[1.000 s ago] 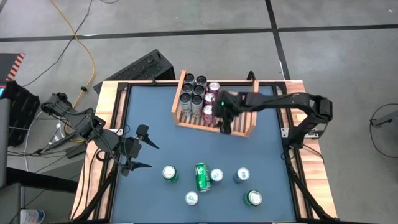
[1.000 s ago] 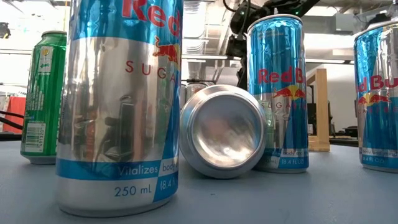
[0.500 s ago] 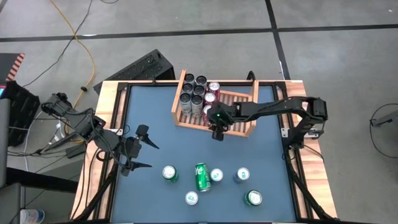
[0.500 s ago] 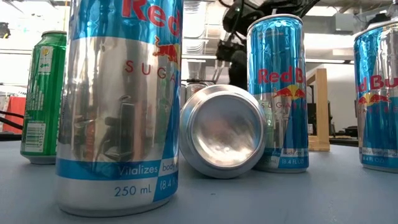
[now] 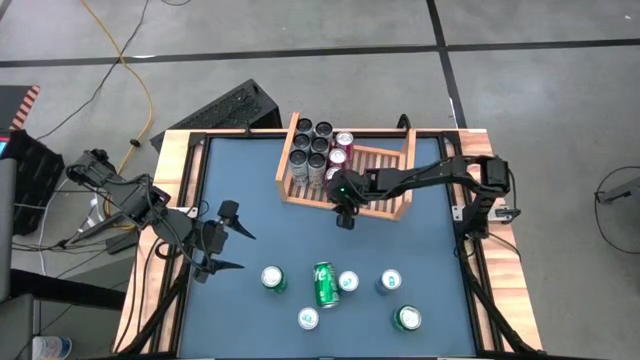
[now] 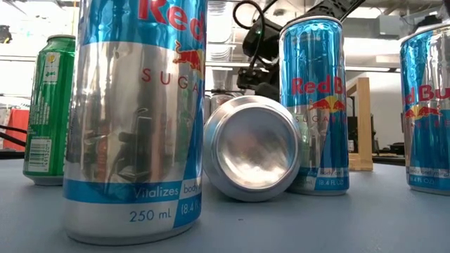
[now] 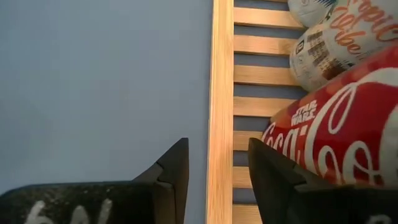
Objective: Place canned beverage on shelf
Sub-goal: Put the red soda can on the shelf aligned with the other red soda can
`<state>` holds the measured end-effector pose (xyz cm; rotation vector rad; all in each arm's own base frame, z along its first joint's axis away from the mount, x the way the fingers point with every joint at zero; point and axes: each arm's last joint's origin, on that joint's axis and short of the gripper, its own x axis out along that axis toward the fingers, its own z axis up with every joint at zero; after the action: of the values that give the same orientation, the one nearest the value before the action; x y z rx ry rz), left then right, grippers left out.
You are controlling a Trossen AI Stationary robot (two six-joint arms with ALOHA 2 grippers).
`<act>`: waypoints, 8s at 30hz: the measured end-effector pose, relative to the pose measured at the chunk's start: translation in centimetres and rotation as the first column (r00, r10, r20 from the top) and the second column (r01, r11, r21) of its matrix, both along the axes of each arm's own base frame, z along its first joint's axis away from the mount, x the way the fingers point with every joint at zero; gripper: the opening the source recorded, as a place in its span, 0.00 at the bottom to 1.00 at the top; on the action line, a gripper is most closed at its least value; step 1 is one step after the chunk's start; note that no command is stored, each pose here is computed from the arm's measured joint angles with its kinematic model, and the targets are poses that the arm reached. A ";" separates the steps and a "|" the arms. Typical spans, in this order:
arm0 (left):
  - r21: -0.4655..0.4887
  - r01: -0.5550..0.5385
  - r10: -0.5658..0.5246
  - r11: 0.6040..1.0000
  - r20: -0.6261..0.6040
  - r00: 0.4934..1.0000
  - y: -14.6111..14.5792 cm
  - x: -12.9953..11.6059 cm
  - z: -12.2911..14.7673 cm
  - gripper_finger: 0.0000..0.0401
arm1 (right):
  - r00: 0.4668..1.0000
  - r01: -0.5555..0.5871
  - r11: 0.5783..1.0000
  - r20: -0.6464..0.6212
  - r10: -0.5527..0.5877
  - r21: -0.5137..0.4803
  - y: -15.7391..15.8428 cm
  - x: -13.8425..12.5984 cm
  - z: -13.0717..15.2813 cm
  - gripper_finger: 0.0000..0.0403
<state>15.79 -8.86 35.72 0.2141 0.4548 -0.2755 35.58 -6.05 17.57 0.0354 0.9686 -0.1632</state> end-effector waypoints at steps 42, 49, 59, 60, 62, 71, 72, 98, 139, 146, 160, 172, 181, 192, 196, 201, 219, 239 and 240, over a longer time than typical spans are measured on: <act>0.125 -0.116 0.112 0.985 0.039 0.993 9.6 19.1 -10.7 0.33 | 0.896 0.270 0.921 0.423 -0.134 -0.281 6.9 -17.3 26.6 0.29; 0.127 -0.199 0.200 0.972 0.006 0.980 11.2 20.5 -13.1 0.02 | 0.887 0.269 0.920 0.446 -0.122 -0.284 7.4 -18.3 27.0 0.27; 0.215 -0.229 0.241 0.949 -0.033 0.970 13.6 21.6 -16.8 0.00 | 0.938 0.266 0.904 0.308 -0.162 -0.335 7.6 -16.3 24.6 0.27; 0.202 -0.233 0.241 0.951 -0.014 0.970 14.1 21.5 -16.8 0.00 | 0.942 0.262 0.903 0.295 -0.161 -0.341 7.6 -15.9 24.2 0.27; 0.179 -0.269 0.263 0.946 0.056 0.963 15.2 21.1 -16.8 0.00 | 0.948 0.254 0.902 0.274 -0.161 -0.350 7.7 -15.5 23.5 0.26; 0.139 -0.312 0.300 0.940 0.103 0.948 15.8 20.3 -17.4 0.00 | 0.951 0.269 0.901 0.244 -0.192 -0.340 7.8 -15.2 21.9 0.26; 0.146 -0.324 0.312 0.935 0.103 0.945 15.6 20.4 -17.5 0.00 | 0.950 0.269 0.901 0.246 -0.191 -0.339 7.8 -15.2 21.9 0.26; 0.268 -0.734 0.698 0.624 0.232 0.677 10.8 22.4 -19.4 0.00 | 0.956 0.252 0.910 0.233 -0.179 -0.331 8.0 -15.3 21.8 0.26; 0.200 -0.715 0.686 0.670 0.202 0.699 11.5 23.3 -21.5 0.00 | 0.964 0.228 0.918 0.205 -0.166 -0.325 8.8 -15.8 21.5 0.26; 0.213 -0.752 0.720 0.624 0.215 0.659 11.7 23.2 -21.5 0.00 | 0.965 0.228 0.918 0.204 -0.167 -0.325 8.8 -15.8 21.5 0.26; 0.255 -0.786 0.759 0.563 0.216 0.614 12.0 23.0 -21.7 0.00 | 0.962 0.235 0.919 0.208 -0.174 -0.316 8.8 -15.8 21.5 0.26; 0.221 -0.729 0.689 0.647 0.239 0.684 9.6 23.3 -21.0 0.00 | 0.963 0.233 0.919 0.206 -0.173 -0.317 8.8 -15.8 21.5 0.26; 0.151 -0.725 0.677 0.671 0.274 0.683 11.5 23.8 -21.2 0.00 | 0.963 0.236 0.919 0.200 -0.178 -0.316 8.8 -15.9 21.4 0.26; 0.147 -0.742 0.696 0.654 0.268 0.666 12.8 23.7 -21.2 0.00 | 0.964 0.239 0.919 0.194 -0.185 -0.315 8.8 -15.9 21.4 0.26; 0.166 -0.750 0.706 0.641 0.256 0.660 12.8 23.6 -21.4 0.00 | 0.960 0.253 0.918 0.199 -0.198 -0.305 8.7 -15.9 21.3 0.26; 0.195 -0.756 0.713 0.624 0.252 0.654 12.3 23.5 -21.5 0.00 | 0.947 0.302 0.910 0.196 -0.253 -0.283 8.4 -15.3 20.9 0.26; 0.259 -0.630 0.576 0.732 0.261 0.775 6.5 20.9 -14.3 0.00 | 0.980 0.197 0.942 0.026 -0.197 -0.271 5.0 -8.8 13.7 0.26; 0.086 -0.739 0.684 0.668 0.321 0.655 7.0 5.4 0.0 0.00 | 0.969 0.247 0.962 0.040 -0.244 -0.112 1.9 -4.3 2.1 0.05; 0.080 -0.740 0.686 0.668 0.321 0.653 7.1 5.2 0.1 0.00 | 0.968 0.250 0.962 0.030 -0.248 -0.108 1.9 -4.1 1.7 0.03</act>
<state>20.98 -1.76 35.82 0.2514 0.2671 0.5973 31.43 -4.15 19.27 0.0561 0.9355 -0.4483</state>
